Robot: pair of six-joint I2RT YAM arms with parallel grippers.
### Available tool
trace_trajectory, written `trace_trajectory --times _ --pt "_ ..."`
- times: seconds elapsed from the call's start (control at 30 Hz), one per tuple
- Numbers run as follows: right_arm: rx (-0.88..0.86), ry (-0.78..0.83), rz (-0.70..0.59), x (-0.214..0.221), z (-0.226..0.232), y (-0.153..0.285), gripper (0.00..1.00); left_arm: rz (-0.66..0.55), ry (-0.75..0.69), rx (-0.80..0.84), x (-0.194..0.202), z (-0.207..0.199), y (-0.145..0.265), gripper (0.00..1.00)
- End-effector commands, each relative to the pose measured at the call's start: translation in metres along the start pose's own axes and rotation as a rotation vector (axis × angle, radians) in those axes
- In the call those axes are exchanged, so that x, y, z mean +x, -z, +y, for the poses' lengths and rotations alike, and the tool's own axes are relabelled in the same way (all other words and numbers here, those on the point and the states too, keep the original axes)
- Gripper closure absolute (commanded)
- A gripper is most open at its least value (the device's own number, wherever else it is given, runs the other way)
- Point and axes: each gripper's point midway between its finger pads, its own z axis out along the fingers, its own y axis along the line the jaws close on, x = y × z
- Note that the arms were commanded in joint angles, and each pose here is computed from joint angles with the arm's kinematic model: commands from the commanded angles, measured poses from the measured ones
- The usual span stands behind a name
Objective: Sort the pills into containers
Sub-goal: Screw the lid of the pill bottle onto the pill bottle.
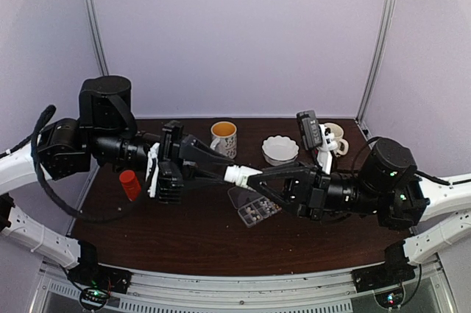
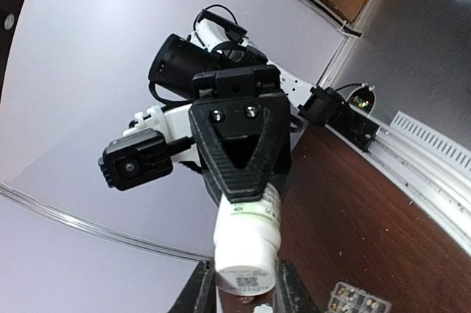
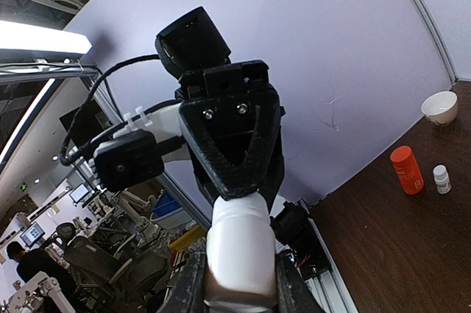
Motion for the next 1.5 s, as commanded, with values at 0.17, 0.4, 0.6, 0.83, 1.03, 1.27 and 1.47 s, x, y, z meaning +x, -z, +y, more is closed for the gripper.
trace_trajectory --times 0.17,0.4,0.6,0.83,1.03,1.27,1.47 --pt "-0.030 0.030 -0.078 -0.030 0.011 0.006 1.00 0.109 -0.469 -0.046 0.011 0.000 0.023 0.76" --pt "0.144 0.194 -0.035 -0.038 -0.012 0.021 1.00 0.170 -0.321 -0.117 0.030 -0.006 0.026 0.02" --pt "0.258 0.387 0.013 -0.039 -0.027 0.043 1.00 0.149 0.026 -0.313 0.023 0.018 0.049 0.02" --pt "0.261 0.643 0.039 -0.037 -0.028 0.053 1.00 -0.086 0.692 -0.382 -0.001 0.033 0.058 0.02" --pt "0.228 0.768 0.046 -0.033 -0.025 0.051 1.00 -0.330 1.155 -0.295 -0.025 0.044 0.050 0.03" --pt "0.174 0.873 0.070 -0.028 -0.014 0.040 1.00 -0.350 1.451 -0.146 -0.028 0.044 0.027 0.04" --pt "0.176 0.951 0.124 -0.024 -0.008 0.026 1.00 -0.324 1.651 -0.042 -0.023 0.033 0.008 0.17"
